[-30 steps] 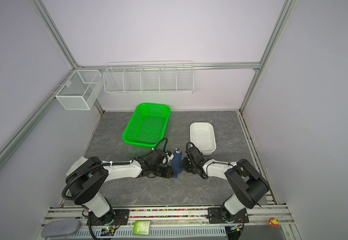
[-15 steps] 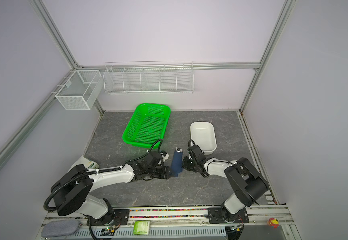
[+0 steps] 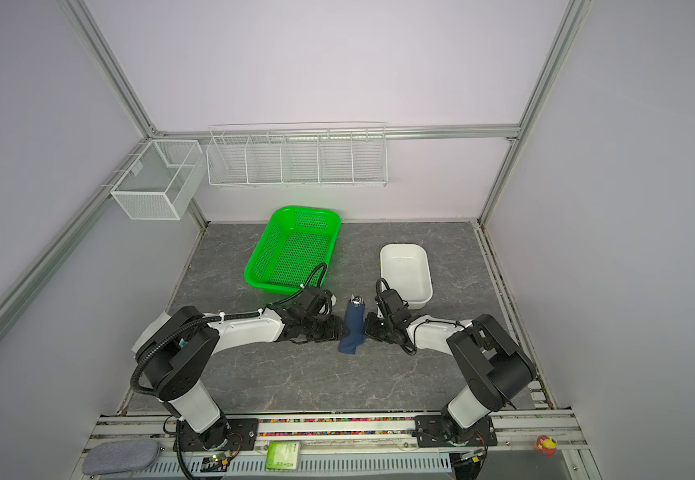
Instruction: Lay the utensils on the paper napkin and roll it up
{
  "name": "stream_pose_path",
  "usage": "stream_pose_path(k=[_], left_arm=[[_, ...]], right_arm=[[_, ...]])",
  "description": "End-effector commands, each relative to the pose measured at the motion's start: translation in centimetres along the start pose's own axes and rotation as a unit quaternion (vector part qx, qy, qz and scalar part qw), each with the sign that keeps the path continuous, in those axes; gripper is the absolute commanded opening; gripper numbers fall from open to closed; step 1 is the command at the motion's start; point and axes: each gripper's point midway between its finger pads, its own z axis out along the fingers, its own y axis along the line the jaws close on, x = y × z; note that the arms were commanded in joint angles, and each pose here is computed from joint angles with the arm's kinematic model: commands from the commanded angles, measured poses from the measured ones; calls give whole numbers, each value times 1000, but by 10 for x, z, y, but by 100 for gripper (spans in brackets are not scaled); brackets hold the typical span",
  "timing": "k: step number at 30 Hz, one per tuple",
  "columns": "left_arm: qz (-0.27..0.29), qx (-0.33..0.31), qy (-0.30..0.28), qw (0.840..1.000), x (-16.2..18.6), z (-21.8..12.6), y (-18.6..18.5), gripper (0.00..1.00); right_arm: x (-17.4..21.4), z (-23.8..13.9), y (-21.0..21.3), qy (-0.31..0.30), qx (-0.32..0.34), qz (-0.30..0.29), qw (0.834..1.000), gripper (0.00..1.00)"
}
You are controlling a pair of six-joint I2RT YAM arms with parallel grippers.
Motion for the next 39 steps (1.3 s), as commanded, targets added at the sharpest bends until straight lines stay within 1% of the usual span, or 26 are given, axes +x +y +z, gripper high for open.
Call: stream_pose_path(k=[1, 6, 9, 11, 17, 21, 25, 33, 36, 39], left_arm=[[-2, -25, 9, 1000, -3, 6, 8, 45], [3, -47, 31, 998, 4, 15, 19, 37], [2, -51, 44, 998, 10, 20, 24, 29], [1, -53, 51, 997, 13, 23, 27, 26], [3, -61, 62, 996, 18, 28, 32, 23], [7, -66, 62, 996, 18, 27, 33, 22], [10, -66, 62, 996, 18, 27, 31, 22], [14, -66, 61, 996, 15, 27, 27, 21], [15, -66, 60, 996, 14, 27, 25, 21], [16, -67, 60, 996, 14, 27, 25, 21]], right_arm=[[1, 2, -7, 2, 8, -2, 1000, 7], [-1, 2, -1, -4, -5, 0, 1000, 12], [-2, 1, 3, -12, -21, 4, 1000, 15], [-3, 1, 4, -14, -25, 6, 1000, 16], [-2, 4, 5, -12, -34, 10, 999, 21], [-3, 4, 10, -18, -54, 16, 998, 33], [-3, 7, 11, -16, -56, 18, 998, 37], [1, 15, 10, -9, -50, 21, 999, 39], [3, 17, 13, -4, -51, 15, 999, 39], [5, 20, 11, -1, -36, 8, 999, 38]])
